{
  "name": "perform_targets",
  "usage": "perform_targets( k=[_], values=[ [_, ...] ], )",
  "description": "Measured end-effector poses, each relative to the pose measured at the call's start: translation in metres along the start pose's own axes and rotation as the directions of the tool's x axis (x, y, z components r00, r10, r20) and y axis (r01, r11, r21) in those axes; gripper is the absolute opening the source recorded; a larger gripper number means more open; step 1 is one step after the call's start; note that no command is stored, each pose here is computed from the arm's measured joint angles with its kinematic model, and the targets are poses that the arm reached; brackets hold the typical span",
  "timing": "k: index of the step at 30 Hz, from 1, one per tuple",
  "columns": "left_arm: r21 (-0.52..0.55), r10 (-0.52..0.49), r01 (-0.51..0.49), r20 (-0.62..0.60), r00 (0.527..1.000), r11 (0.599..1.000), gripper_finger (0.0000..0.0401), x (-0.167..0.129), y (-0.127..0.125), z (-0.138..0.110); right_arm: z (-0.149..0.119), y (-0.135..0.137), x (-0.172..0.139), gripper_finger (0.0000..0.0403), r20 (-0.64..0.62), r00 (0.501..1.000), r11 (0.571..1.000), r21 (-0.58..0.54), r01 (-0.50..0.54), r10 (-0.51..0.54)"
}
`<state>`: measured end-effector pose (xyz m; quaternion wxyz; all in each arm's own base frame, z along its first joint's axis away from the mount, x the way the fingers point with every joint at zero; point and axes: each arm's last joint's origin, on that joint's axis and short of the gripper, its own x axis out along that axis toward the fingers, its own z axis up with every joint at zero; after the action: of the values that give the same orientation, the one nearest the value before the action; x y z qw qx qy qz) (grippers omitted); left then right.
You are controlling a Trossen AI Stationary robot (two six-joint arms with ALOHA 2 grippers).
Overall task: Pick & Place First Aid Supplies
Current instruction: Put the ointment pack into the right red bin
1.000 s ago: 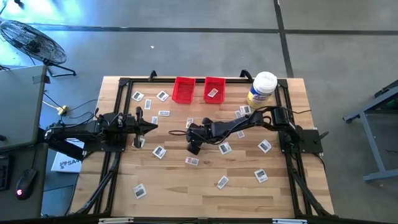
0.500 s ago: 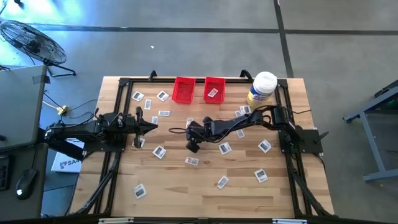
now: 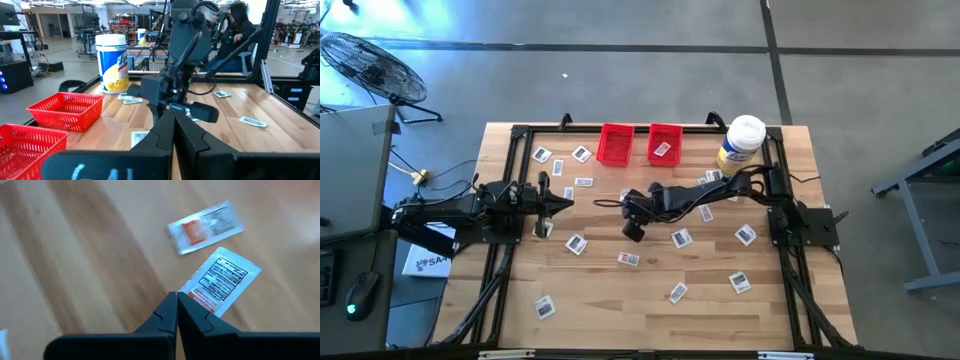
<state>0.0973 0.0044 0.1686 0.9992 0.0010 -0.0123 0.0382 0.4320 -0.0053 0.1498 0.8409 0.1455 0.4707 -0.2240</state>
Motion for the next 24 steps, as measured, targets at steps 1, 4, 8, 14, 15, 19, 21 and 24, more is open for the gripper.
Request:
perform_targets(
  k=[1, 4, 8, 14, 15, 19, 21, 24],
  values=[
    [0.000, 0.000, 0.000, 0.000, 1.000, 1.000, 0.0001, 0.000, 0.000, 0.000, 0.000, 0.000, 0.000, 0.0001, -0.004, 1.000, 1.000, -0.003, -0.003, 0.003],
    [0.000, 0.000, 0.000, 0.000, 1.000, 1.000, 0.0001, 0.000, 0.000, 0.000, 0.000, 0.001, -0.001, 0.0001, -0.003, 1.000, 1.000, -0.003, -0.016, 0.016],
    [0.000, 0.000, 0.000, 0.000, 1.000, 1.000, 0.0001, 0.000, 0.000, 0.000, 0.001, 0.001, -0.003, 0.0001, -0.004, 1.000, 1.000, -0.003, -0.021, 0.021],
    [0.000, 0.000, 0.000, 0.000, 1.000, 1.000, 0.0001, 0.000, 0.000, 0.000, 0.014, -0.009, -0.028, 0.0001, 0.040, 0.999, 0.999, -0.018, -0.028, 0.029],
    [0.000, 0.000, 0.000, 0.000, 1.000, 1.000, 0.0001, 0.000, 0.000, 0.000, 0.018, -0.013, -0.034, 0.0001, 0.051, 0.998, 0.999, -0.021, -0.026, 0.027],
    [0.000, 0.000, 0.000, 0.000, 1.000, 1.000, 0.0001, 0.000, 0.000, 0.000, 0.036, -0.037, -0.058, 0.0000, 0.108, 0.994, 1.000, -0.011, -0.003, 0.005],
    [0.000, 0.000, 0.000, 0.000, 1.000, 1.000, 0.0001, 0.000, 0.000, 0.000, 0.045, -0.054, -0.068, 0.0000, 0.133, 0.991, 1.000, 0.003, 0.028, -0.028],
    [0.000, 0.000, 0.000, 0.000, 1.000, 1.000, 0.0001, 0.000, 0.000, 0.000, 0.057, -0.083, -0.074, 0.0000, 0.161, 0.983, 0.996, 0.045, 0.082, -0.088]
  ],
)
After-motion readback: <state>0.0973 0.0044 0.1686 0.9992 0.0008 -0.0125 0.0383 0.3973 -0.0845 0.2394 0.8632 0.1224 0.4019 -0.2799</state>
